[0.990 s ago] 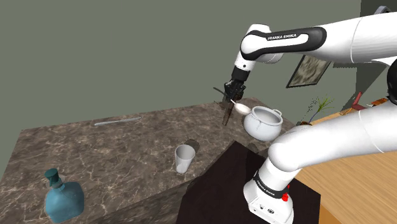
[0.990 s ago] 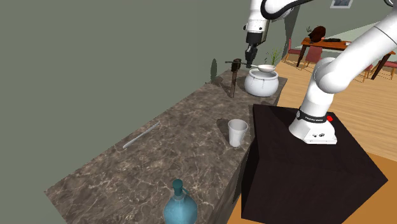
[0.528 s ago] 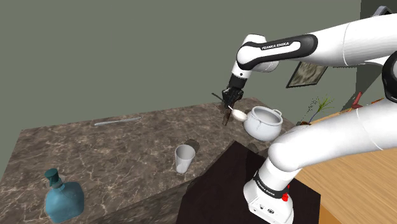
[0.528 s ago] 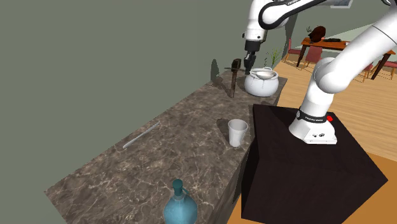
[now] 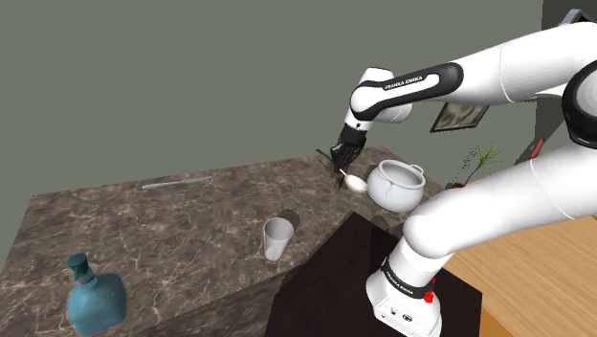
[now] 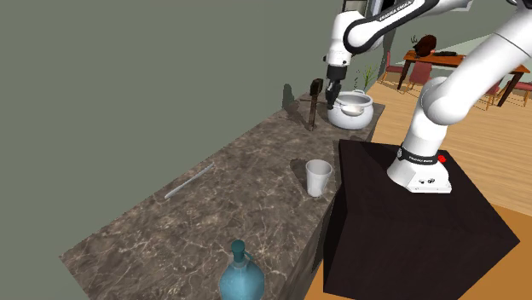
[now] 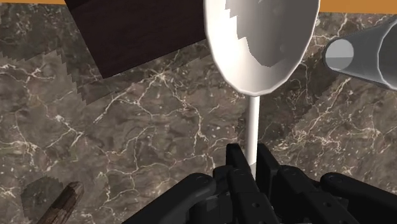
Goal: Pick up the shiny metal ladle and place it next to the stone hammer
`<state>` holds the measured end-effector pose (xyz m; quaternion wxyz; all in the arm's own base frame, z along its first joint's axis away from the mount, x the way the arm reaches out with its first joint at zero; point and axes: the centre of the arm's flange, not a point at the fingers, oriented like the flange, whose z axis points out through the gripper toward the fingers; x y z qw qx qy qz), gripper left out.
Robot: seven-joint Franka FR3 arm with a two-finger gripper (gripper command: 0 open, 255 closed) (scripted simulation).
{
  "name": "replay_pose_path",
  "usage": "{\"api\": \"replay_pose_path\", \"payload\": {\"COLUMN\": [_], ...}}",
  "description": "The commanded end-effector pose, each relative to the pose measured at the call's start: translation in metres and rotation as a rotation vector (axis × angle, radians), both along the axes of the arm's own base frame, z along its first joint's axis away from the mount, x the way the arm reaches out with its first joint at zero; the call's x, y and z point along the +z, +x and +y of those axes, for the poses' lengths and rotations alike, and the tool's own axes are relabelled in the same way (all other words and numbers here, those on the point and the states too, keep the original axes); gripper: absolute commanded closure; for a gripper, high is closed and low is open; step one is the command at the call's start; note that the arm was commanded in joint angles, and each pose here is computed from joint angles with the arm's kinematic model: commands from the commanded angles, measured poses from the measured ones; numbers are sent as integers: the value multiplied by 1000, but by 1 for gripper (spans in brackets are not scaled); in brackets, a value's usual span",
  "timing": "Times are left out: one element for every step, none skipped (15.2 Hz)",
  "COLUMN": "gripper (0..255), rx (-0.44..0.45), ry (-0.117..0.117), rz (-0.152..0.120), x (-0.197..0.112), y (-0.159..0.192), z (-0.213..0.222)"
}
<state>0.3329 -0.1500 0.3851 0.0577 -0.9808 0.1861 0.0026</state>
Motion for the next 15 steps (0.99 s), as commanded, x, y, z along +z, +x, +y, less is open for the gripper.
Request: {"api": "replay_pose_path", "payload": {"gripper": [255, 255, 255, 255, 255, 255, 255, 255, 255, 255, 255, 255, 255, 255, 255], "rx": [0, 0, 0, 0, 0, 0, 0, 0, 0, 0, 0, 0, 0, 0, 0], "ry": [0, 0, 0, 0, 0, 0, 0, 0, 0, 0, 0, 0, 0, 0, 0], "rz": [-1, -1, -1, -1, -1, -1, -1, -1, -1, -1, -1, -1, -1, -1, -1], "x": [-11, -16, -21, -26, -32, -37, -42, -48, -53, -58, -63, -69, -74, -79, -85], "y": [0, 0, 0, 0, 0, 0, 0, 0, 0, 0, 0, 0, 0, 0, 0], "z": [0, 0, 0, 0, 0, 0, 0, 0, 0, 0, 0, 0, 0, 0, 0]}}
